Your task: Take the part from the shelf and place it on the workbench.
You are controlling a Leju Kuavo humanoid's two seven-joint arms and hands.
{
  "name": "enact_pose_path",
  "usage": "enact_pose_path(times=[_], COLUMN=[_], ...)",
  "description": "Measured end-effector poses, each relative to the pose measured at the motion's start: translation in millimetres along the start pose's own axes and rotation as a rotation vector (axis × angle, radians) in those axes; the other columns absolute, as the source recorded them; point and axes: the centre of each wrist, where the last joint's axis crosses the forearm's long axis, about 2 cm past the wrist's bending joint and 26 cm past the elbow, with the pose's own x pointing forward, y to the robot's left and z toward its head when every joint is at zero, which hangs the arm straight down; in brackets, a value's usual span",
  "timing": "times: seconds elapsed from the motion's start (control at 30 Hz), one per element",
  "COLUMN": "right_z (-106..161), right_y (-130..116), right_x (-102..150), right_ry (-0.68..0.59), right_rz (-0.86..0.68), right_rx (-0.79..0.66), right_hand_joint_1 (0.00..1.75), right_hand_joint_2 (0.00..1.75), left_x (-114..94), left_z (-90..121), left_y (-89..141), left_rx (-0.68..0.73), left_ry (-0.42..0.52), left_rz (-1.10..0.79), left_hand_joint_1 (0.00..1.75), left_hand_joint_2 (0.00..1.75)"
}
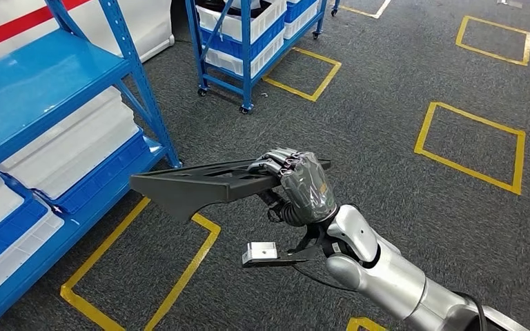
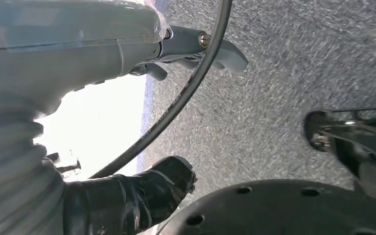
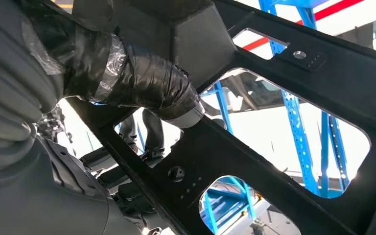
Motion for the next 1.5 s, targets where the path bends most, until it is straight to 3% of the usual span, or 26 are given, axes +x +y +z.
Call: enact_pose_path(times=[0.73,1.5], right_z=[-4.2,-1.9], right_y=[-3.1,-1.8], right_x=[-4.8,-5.4], right_ry=[0.009,0.018], right_rz=[0.01,0.009], right_rx=[0.004,0.012], right_hand_joint_1=[1.75,1.75], right_hand_joint_2=[1.75,1.75], left_x=[-0.7,-2.1], left_z=[0.5,0.2], left_y=[-8.6,-2.5], left_rx=[-0.026,-0.014], left_ry=[-0.033,-0.033], left_rz=[0.025,0.024], left_hand_joint_1=[0.0,0.0], left_hand_joint_2=[1.75,1.75])
